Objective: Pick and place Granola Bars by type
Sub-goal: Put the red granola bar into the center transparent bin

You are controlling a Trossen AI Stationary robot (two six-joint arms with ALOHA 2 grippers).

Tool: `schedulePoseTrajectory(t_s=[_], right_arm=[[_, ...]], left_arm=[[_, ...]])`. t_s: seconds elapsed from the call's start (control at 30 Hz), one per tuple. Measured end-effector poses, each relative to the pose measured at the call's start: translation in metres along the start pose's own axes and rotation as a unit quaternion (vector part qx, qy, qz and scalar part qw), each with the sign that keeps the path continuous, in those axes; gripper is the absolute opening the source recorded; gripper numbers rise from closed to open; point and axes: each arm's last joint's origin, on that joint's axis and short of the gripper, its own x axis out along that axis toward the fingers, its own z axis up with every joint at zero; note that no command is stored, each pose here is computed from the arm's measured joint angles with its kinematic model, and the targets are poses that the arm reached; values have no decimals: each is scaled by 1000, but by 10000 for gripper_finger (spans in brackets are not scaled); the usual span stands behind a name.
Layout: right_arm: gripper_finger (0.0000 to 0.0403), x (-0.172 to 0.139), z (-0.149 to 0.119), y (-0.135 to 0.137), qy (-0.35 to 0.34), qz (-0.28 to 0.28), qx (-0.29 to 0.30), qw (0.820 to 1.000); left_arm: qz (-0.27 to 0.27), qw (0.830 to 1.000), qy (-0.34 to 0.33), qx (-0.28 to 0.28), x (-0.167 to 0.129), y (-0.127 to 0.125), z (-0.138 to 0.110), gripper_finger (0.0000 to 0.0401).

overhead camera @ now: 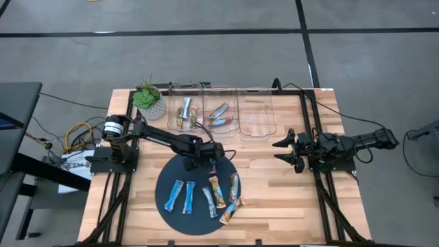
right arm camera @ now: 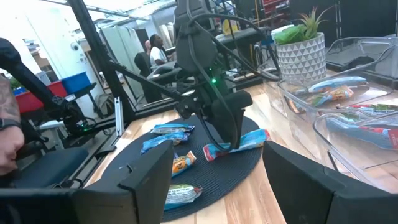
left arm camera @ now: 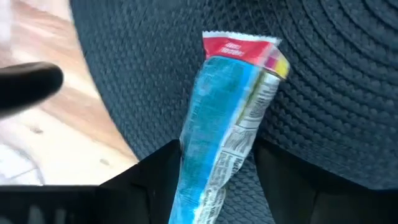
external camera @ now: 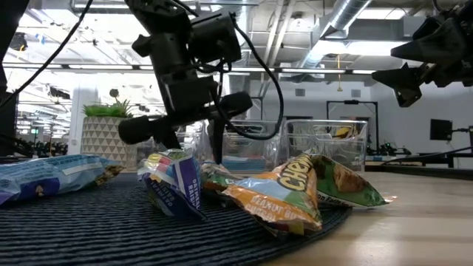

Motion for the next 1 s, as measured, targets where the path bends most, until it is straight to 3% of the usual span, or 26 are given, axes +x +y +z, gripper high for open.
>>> schedulePoseTrajectory(t_s=[0.2,0.57,0.77,1.0], right_arm=[[244,0,0,0,0,0,0,1000],[244,0,0,0,0,0,0,1000],[244,0,0,0,0,0,0,1000],[244,0,0,0,-1,0,0,1000]], left_arm=[[1,1000,-3,-11,0,0,0,177],[2,998,3,-62,1,0,0,74],[21,991,29,-125,-4,6,0,45],[89,968,11,-233,-32,33,6,37]])
